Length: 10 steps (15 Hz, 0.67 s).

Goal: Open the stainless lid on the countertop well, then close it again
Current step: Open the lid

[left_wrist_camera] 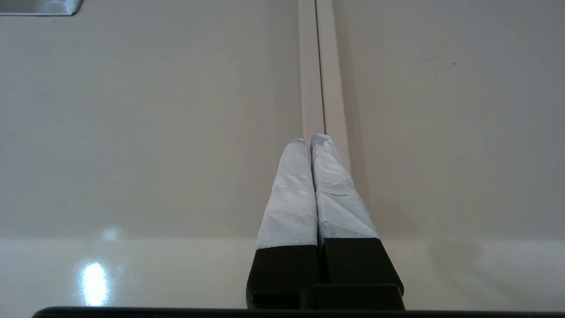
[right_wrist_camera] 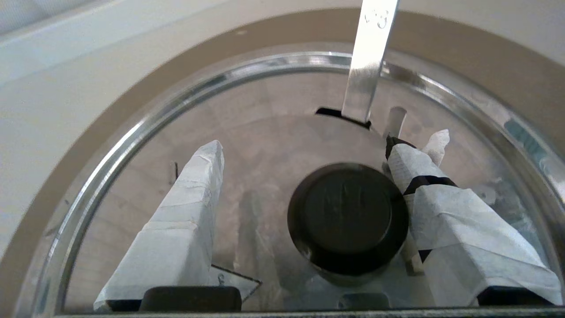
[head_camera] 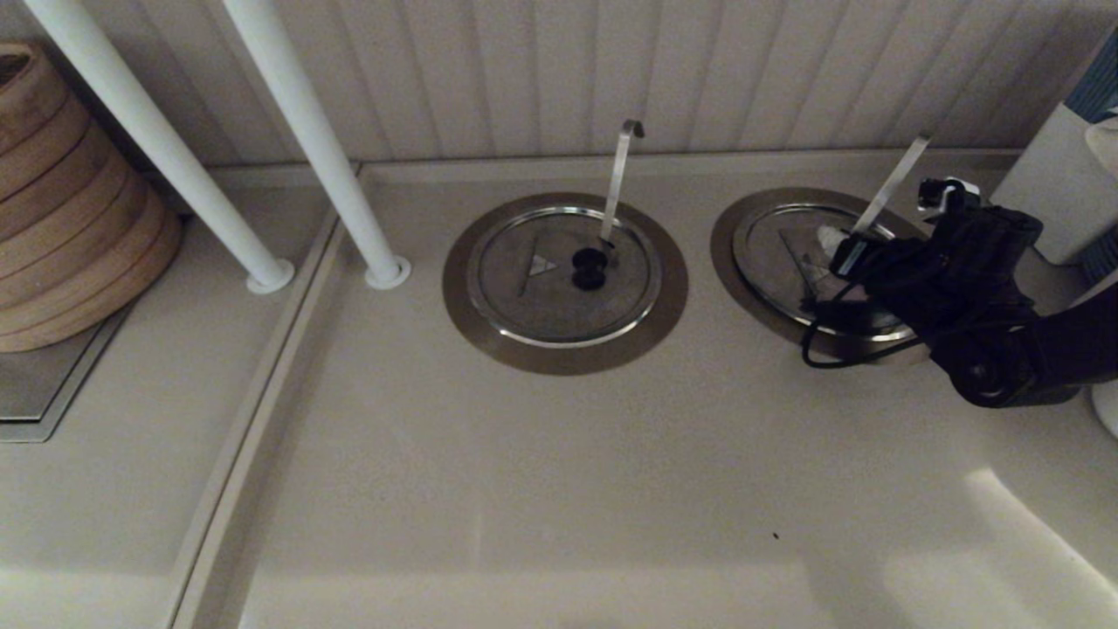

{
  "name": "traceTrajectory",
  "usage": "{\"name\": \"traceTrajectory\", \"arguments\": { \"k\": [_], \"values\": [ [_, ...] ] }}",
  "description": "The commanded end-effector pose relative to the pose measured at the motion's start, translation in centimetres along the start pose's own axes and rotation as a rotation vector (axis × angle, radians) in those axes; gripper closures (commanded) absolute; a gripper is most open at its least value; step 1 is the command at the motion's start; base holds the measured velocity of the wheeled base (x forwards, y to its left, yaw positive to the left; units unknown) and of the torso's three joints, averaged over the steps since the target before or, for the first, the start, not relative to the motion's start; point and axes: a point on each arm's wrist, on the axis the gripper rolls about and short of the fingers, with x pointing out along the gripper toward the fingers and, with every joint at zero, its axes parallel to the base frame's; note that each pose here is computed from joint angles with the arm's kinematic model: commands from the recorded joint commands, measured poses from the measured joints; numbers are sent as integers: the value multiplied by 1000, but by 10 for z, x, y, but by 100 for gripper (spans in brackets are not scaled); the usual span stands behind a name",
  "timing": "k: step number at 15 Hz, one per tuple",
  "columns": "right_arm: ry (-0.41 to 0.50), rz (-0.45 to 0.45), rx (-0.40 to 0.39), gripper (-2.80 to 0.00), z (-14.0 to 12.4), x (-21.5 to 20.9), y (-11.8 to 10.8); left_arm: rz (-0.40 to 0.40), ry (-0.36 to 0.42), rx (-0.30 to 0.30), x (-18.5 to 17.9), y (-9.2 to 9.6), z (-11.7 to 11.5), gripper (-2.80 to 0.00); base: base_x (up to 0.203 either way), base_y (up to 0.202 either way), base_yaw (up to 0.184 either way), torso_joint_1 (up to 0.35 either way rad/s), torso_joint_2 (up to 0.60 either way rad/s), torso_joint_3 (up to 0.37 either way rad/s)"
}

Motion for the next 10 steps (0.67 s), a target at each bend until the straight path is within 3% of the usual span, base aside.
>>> {"name": "traceTrajectory", "arguments": {
  "k": [1,10],
  "values": [
    [-10,1,2,-280,1,2,0,1,1,-1,0,0,0,0,0,0,0,0,0,0],
    [-13,0,7,-280,-3,7,0,1,1,-1,0,0,0,0,0,0,0,0,0,0]
  ]
}}
